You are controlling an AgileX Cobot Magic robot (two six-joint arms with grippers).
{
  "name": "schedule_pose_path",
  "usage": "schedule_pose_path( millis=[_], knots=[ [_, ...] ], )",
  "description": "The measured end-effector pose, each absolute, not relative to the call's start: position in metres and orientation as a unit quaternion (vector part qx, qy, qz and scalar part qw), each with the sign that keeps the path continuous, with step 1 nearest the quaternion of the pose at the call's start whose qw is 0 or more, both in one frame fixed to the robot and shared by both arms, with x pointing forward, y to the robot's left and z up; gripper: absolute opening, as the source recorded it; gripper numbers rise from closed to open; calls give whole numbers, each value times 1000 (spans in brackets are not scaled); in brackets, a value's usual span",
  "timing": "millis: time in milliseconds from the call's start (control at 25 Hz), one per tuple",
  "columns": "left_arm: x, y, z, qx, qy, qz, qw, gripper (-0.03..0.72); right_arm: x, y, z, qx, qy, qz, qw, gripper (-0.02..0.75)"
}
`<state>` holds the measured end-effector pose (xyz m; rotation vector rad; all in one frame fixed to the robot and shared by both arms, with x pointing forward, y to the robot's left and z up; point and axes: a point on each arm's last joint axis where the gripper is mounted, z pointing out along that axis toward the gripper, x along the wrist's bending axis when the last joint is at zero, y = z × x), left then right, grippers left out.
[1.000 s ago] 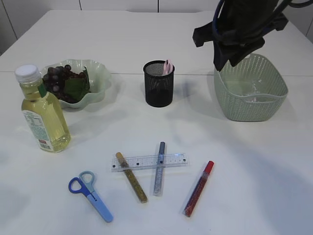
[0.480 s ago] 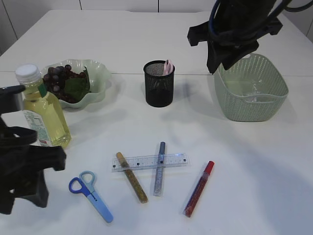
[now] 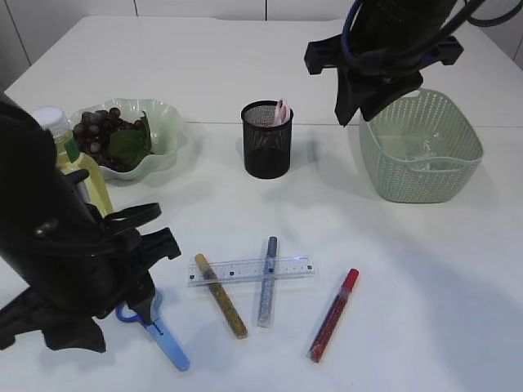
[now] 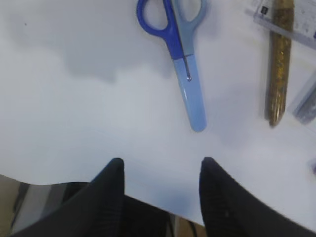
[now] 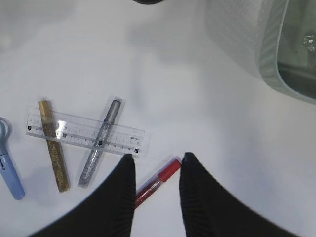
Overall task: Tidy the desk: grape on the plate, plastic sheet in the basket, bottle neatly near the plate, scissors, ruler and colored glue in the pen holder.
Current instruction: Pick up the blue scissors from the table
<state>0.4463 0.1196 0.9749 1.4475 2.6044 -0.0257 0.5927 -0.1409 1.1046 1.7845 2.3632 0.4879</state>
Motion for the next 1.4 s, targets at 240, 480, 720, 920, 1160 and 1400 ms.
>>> schedule_pose_path(
  millis=[240, 480, 720, 920, 1160, 1400],
  knots=[
    [461, 105, 951, 434, 894, -27, 110, 362, 592, -139, 1105, 594, 785, 168, 58, 260],
    [468, 110, 945, 451, 886, 4, 111, 362, 591, -138, 1106, 594, 784, 171, 55, 260],
    [476, 118, 938, 420, 902, 9, 97, 362, 589, -139, 1110, 593, 783, 175, 57, 260],
    [478, 119, 928, 407, 910, 10, 79, 363, 588, -139, 1111, 593, 783, 177, 57, 260],
    [482, 113, 914, 390, 917, -8, 85, 362, 588, -139, 1111, 593, 784, 176, 56, 260],
    [492, 106, 909, 383, 919, -13, 88, 363, 588, -139, 1111, 591, 785, 176, 57, 260]
  ],
)
